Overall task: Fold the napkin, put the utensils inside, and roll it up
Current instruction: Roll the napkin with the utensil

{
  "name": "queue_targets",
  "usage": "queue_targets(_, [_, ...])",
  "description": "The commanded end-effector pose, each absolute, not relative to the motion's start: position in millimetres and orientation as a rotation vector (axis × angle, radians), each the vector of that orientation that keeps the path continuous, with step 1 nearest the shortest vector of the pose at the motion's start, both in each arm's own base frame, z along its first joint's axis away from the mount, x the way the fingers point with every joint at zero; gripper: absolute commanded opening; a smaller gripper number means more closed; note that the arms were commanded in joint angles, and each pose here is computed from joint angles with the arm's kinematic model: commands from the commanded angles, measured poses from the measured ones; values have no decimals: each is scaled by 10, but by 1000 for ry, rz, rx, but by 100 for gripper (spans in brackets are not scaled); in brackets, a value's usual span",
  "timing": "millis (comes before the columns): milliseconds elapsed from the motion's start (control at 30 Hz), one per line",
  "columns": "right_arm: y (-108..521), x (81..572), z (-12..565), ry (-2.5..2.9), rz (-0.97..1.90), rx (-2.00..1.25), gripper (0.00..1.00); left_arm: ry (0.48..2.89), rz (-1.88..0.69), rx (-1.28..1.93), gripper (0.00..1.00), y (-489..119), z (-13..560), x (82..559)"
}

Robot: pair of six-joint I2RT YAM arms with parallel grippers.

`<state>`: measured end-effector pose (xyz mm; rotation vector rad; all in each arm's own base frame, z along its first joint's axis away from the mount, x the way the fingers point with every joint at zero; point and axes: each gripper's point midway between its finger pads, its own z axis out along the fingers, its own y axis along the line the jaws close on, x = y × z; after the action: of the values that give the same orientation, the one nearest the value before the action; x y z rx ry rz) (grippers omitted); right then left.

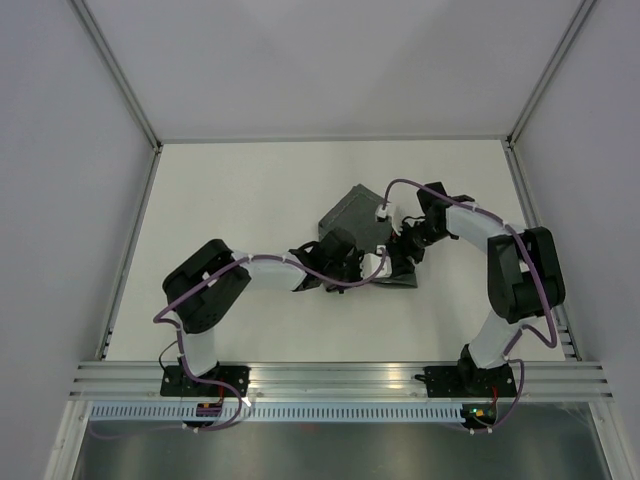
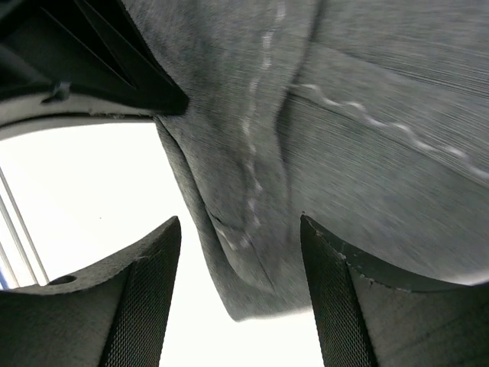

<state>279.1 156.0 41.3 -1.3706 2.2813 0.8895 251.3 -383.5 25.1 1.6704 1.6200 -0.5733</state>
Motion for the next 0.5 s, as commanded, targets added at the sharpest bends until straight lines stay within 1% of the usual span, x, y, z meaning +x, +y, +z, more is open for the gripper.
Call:
queue_targets(0, [1553,2967,691,2143,878,-1291,70,1806,-726,1692,2,-3669,2,2222])
queue_targets(233, [1341,3090,911,2013,916,-1143,70,1894,-920,1625,2,-3723,2,2127])
queue_targets(467, [1284,2996,984,1870,802,-1209,72,1979,-1149,1519,2,-3663,43,2105])
